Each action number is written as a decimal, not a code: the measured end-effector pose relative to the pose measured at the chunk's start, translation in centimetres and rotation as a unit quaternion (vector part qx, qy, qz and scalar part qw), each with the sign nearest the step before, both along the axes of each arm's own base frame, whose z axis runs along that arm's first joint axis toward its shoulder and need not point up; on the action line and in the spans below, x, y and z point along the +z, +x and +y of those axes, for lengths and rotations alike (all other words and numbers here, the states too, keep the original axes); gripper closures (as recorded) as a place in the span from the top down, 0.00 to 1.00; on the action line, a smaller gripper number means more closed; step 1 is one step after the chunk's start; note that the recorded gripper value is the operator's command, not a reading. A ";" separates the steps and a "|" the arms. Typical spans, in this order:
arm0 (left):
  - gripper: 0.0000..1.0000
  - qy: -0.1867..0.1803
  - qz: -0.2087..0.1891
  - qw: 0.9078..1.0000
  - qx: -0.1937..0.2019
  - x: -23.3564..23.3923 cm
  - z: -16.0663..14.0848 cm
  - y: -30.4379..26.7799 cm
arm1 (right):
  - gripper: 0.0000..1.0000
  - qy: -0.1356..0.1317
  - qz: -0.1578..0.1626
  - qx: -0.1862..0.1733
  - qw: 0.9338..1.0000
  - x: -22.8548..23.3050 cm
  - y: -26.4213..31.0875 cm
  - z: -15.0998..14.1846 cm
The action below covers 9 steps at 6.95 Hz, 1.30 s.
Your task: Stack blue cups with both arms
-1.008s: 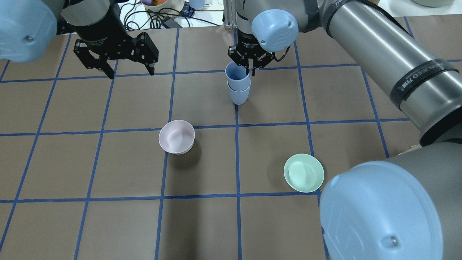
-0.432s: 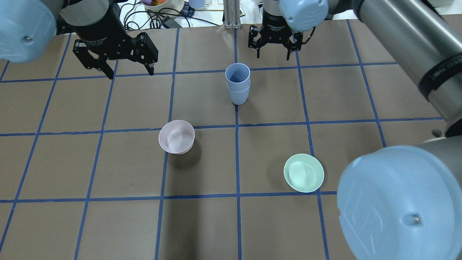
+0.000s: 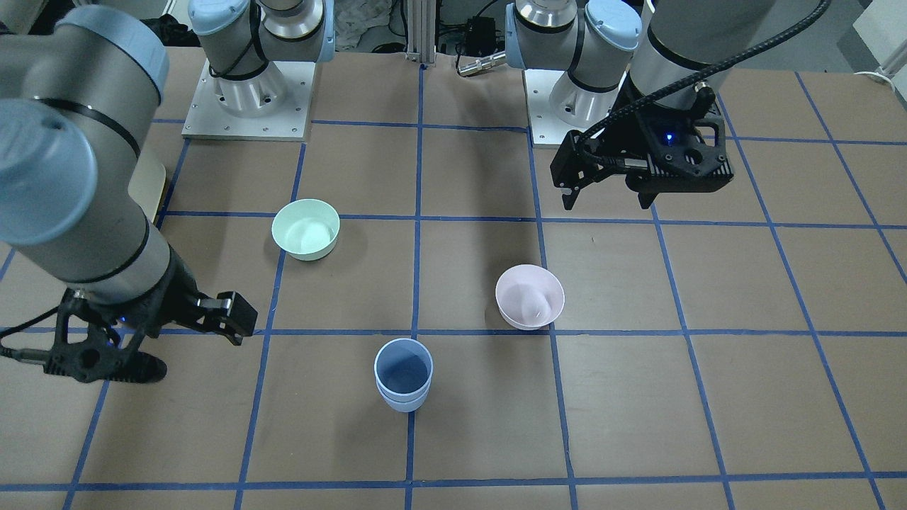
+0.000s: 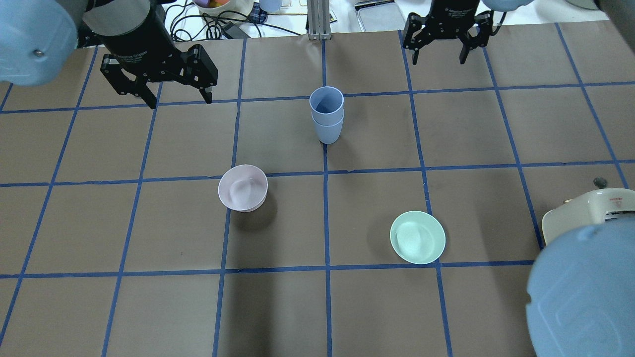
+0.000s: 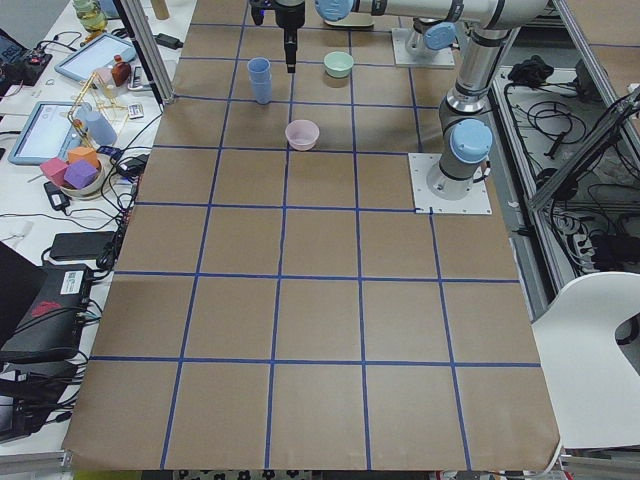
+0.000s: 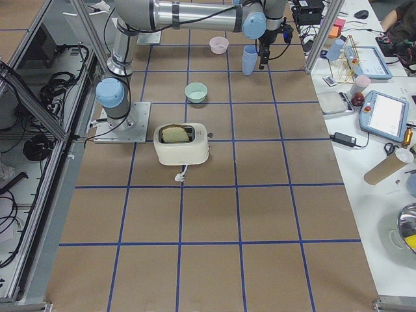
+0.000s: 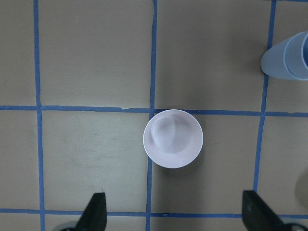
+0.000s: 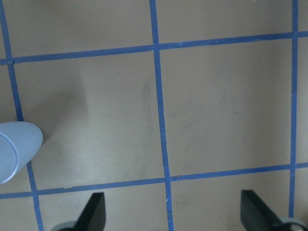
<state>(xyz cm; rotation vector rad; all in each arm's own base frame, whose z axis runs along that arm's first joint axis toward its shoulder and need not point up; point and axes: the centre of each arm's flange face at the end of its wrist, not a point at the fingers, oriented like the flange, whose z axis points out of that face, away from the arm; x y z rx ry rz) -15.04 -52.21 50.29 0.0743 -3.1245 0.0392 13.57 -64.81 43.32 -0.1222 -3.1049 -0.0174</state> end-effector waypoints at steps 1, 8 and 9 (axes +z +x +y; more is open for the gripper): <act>1.00 0.000 0.000 1.000 0.000 0.0 0.0 0.0 | 1.00 -0.006 -0.001 0.001 1.000 1.9 -0.6 3.4; 1.00 -0.002 0.001 1.000 0.001 0.2 0.1 0.0 | 1.00 -0.035 -0.003 0.003 0.999 8.5 -0.7 12.2; 1.00 -0.002 0.001 1.000 0.001 0.2 0.1 0.0 | 1.00 -0.035 -0.002 0.002 0.999 8.5 -0.8 12.2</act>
